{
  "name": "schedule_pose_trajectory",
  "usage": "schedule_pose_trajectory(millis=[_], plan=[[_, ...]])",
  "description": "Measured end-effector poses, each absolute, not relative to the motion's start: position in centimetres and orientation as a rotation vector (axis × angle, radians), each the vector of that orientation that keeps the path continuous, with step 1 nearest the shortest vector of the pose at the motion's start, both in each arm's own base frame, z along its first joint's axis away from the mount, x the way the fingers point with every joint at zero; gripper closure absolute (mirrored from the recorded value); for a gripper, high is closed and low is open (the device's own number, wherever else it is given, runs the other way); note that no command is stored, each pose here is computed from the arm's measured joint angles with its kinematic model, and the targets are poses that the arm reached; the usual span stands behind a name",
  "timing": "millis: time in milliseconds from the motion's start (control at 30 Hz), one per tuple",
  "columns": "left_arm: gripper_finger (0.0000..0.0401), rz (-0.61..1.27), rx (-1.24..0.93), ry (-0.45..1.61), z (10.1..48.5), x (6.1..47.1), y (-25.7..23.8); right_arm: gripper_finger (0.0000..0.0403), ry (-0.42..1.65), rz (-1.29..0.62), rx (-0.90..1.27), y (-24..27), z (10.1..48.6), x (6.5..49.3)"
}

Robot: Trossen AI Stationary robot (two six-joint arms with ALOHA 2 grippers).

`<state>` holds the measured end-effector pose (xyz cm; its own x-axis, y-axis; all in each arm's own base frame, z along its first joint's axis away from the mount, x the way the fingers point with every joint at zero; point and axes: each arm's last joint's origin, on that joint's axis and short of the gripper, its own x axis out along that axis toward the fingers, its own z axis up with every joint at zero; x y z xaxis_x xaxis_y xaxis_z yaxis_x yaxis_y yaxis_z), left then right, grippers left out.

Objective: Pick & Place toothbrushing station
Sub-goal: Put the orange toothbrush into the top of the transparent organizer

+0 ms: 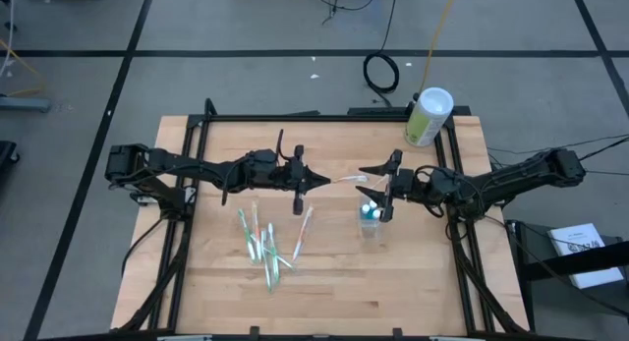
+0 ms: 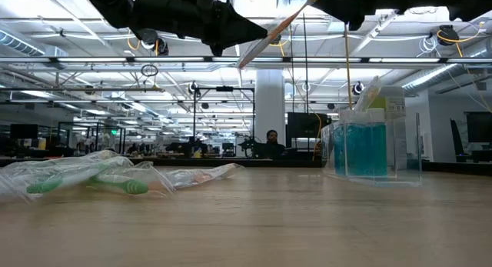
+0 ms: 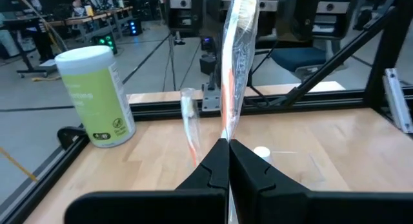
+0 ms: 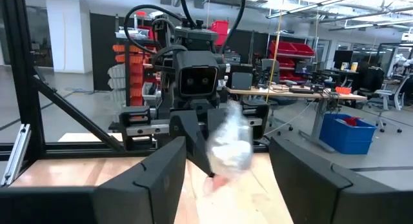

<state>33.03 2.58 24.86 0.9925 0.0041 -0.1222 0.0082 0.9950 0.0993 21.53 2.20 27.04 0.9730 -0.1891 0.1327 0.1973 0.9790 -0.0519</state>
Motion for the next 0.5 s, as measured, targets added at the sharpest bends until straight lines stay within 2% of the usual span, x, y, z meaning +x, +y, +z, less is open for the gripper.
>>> schedule_pose_trajectory(millis=[500], plan=[[0.0401, 0.001, 0.104, 0.129, 24.80, 33.02, 2.59, 0.0260, -0.112, -0.194, -0.088, 2.21, 26.90, 21.55]])
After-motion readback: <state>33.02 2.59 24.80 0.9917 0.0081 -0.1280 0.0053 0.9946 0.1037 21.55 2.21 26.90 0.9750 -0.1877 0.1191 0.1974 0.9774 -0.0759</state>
